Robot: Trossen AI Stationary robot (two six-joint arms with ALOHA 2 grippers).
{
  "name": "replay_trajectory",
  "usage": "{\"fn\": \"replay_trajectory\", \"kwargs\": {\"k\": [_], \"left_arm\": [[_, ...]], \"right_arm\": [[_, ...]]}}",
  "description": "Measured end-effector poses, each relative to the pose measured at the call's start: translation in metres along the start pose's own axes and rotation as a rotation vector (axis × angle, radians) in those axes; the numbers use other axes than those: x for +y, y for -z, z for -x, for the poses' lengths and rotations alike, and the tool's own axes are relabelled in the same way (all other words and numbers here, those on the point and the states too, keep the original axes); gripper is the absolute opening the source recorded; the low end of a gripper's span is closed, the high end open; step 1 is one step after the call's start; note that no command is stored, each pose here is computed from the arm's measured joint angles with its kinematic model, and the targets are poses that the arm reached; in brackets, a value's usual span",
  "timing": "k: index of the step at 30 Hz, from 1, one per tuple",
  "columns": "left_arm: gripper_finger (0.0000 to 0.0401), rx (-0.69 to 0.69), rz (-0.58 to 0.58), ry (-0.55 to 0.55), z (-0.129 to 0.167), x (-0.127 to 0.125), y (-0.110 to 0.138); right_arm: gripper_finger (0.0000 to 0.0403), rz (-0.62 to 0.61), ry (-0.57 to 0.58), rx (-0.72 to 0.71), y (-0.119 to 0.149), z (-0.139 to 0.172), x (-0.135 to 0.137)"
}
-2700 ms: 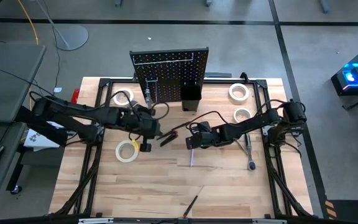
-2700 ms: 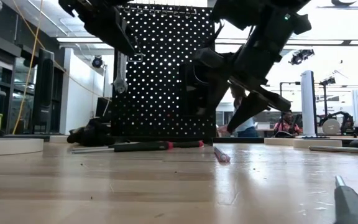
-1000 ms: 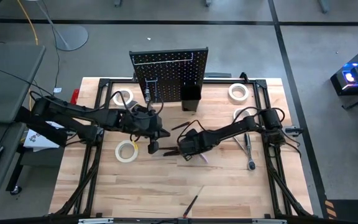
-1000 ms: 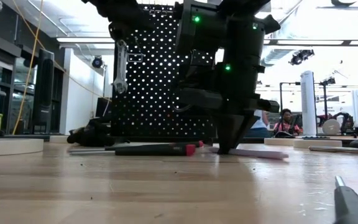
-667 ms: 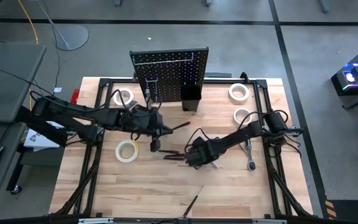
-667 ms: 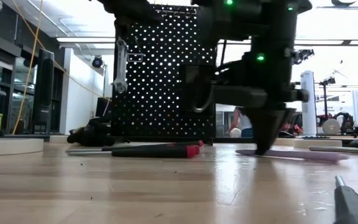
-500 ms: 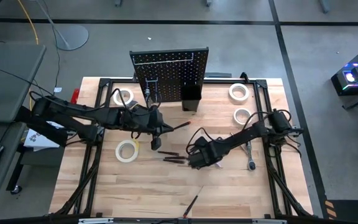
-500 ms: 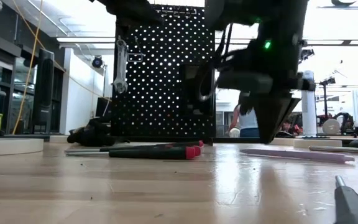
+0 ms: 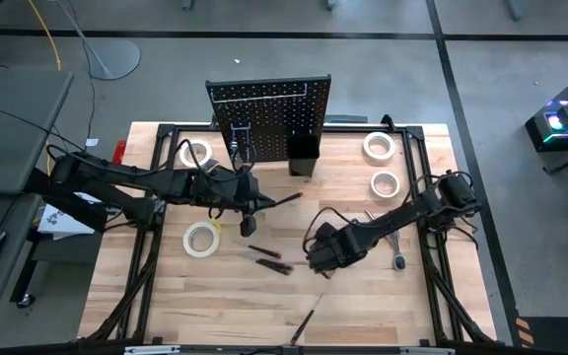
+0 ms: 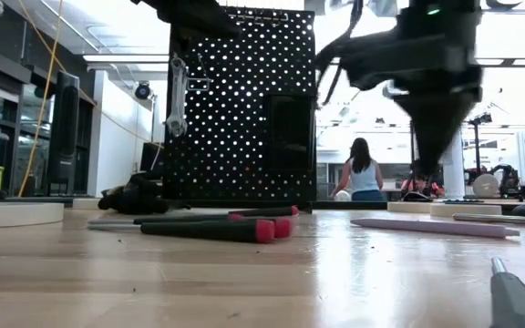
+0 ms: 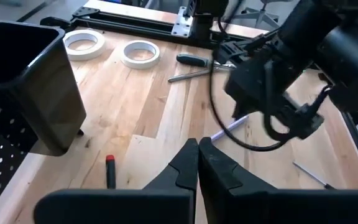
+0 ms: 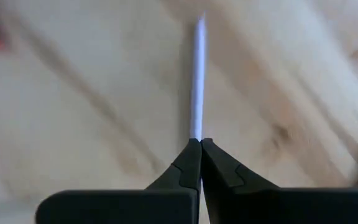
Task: Hang tools onto peg board
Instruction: Put the purple pen into the black bin on the peg board
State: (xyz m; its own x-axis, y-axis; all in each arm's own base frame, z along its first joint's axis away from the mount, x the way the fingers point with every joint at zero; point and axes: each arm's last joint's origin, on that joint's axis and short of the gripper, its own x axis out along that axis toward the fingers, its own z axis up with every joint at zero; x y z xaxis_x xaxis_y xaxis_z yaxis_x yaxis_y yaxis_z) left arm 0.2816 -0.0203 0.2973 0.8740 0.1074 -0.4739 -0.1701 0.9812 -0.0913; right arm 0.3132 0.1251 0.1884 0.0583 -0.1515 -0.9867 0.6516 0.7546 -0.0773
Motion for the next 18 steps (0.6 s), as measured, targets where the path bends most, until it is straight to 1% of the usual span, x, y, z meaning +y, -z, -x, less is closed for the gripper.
{"fn": "replay_trajectory", "kwargs": {"k": [3, 5, 8, 10, 14, 18], "left_arm": [[0.0000, 0.002, 0.000, 0.000, 0.000, 0.000, 0.000], [0.0000, 0.020, -0.004, 0.008, -0.003, 0.000, 0.002], [0.0000, 0.129, -0.015, 0.071, -0.011, -0.005, 0.014], [0.0000, 0.247, -0.043, 0.116, -0.016, -0.011, 0.028], [0.0000, 0.435, -0.150, 0.253, -0.026, -0.030, 0.053], [0.0000, 0.529, -0.224, 0.471, -0.035, -0.052, 0.071]], "right_arm": [[0.0000, 0.057, -0.008, 0.065, 0.014, 0.002, 0.003], [0.0000, 0.052, -0.033, 0.089, 0.022, 0.000, 0.007], [0.0000, 0.019, -0.080, 0.098, 0.035, -0.008, 0.013], [0.0000, -0.011, -0.117, 0.109, 0.042, -0.012, 0.017], [0.0000, -0.039, -0.168, 0.129, 0.056, -0.016, 0.023], [0.0000, -0.024, -0.171, 0.131, 0.065, -0.014, 0.026]]}}
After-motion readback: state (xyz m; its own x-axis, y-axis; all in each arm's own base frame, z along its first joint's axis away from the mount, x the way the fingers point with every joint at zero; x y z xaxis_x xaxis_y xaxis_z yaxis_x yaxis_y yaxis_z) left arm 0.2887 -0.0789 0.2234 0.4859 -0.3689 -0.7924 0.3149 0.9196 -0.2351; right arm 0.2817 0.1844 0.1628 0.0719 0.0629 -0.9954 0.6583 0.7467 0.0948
